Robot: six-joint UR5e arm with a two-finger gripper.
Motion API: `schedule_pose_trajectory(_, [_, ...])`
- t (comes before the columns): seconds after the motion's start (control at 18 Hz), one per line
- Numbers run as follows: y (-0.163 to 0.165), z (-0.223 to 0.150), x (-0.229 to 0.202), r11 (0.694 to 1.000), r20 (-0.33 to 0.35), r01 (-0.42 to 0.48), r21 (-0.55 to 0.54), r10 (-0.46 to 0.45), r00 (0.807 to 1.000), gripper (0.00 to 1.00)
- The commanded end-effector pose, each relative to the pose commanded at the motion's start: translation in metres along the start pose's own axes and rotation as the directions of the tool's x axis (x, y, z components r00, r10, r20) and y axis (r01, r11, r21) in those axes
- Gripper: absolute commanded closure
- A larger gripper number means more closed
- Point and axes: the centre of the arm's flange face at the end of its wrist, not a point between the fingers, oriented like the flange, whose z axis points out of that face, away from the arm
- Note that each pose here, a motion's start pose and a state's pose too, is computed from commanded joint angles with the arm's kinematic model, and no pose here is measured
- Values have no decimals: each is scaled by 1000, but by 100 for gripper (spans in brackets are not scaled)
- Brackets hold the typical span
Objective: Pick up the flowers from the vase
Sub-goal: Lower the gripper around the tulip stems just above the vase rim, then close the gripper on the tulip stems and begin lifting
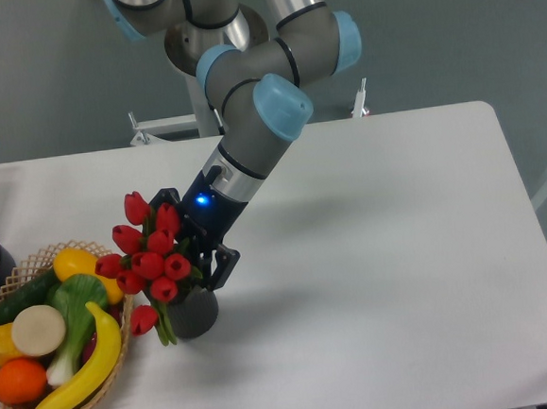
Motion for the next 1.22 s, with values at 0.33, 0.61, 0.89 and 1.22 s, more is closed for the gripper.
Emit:
schedule_pose_trajectory(0.33, [1,2,0,1000,-3,0,-1,0,1000,38])
schedule_pose_trajectory(0.61, [0,-1,-2,1000,-5,-14,28,14,1000,45])
schedule_pose_trajectory(0.89, [0,-4,-3,999,-3,-12,43,12,1000,52])
schedule_pose_trajectory(1.22, [2,-6,-4,999,-2,-6,46,6,1000,55])
